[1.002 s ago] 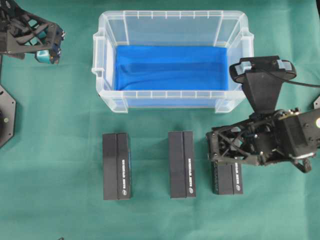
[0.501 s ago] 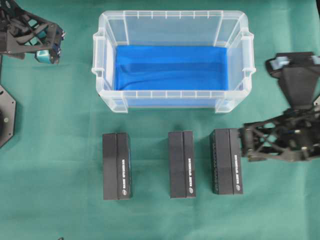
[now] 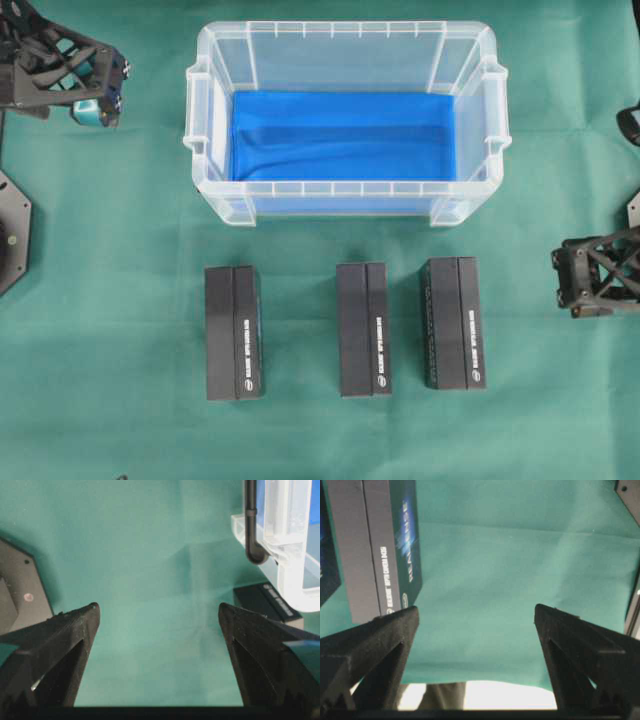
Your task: Take out the box from the case.
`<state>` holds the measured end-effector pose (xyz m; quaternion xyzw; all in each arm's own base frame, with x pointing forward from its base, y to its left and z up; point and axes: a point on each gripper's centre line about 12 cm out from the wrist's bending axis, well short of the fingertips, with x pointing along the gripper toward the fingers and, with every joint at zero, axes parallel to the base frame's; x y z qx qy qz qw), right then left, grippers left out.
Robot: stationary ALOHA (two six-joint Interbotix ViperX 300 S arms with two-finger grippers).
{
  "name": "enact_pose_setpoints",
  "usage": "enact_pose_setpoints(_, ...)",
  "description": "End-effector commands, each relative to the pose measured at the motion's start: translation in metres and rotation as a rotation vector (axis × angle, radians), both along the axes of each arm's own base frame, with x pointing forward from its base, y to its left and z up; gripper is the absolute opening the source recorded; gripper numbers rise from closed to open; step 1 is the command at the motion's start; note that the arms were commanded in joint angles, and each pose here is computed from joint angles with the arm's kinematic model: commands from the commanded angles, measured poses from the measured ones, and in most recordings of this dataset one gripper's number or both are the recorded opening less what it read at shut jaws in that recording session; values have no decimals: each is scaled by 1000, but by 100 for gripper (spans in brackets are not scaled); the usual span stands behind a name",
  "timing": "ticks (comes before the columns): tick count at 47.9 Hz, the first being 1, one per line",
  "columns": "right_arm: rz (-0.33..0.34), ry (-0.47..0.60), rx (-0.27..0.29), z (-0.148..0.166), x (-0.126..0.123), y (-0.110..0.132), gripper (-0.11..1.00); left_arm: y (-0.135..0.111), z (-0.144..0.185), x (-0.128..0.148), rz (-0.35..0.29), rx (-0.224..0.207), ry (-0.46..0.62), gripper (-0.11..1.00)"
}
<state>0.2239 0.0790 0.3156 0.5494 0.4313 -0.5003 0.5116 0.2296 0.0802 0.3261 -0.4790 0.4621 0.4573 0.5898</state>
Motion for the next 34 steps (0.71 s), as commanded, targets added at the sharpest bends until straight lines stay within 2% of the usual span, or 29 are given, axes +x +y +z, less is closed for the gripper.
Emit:
enact_pose_setpoints(1,-3,-13,0,4,0,-1,91,0,10,1,0,14,-33,96)
enact_pose_setpoints(15,-25,-20,-29,4,0,-21,91,1,10,2,1,21,-51,96)
enact_pose_setpoints(34,-31,-32,-94,-1,-12,-98,91,1,10,2,2,20,-50,96)
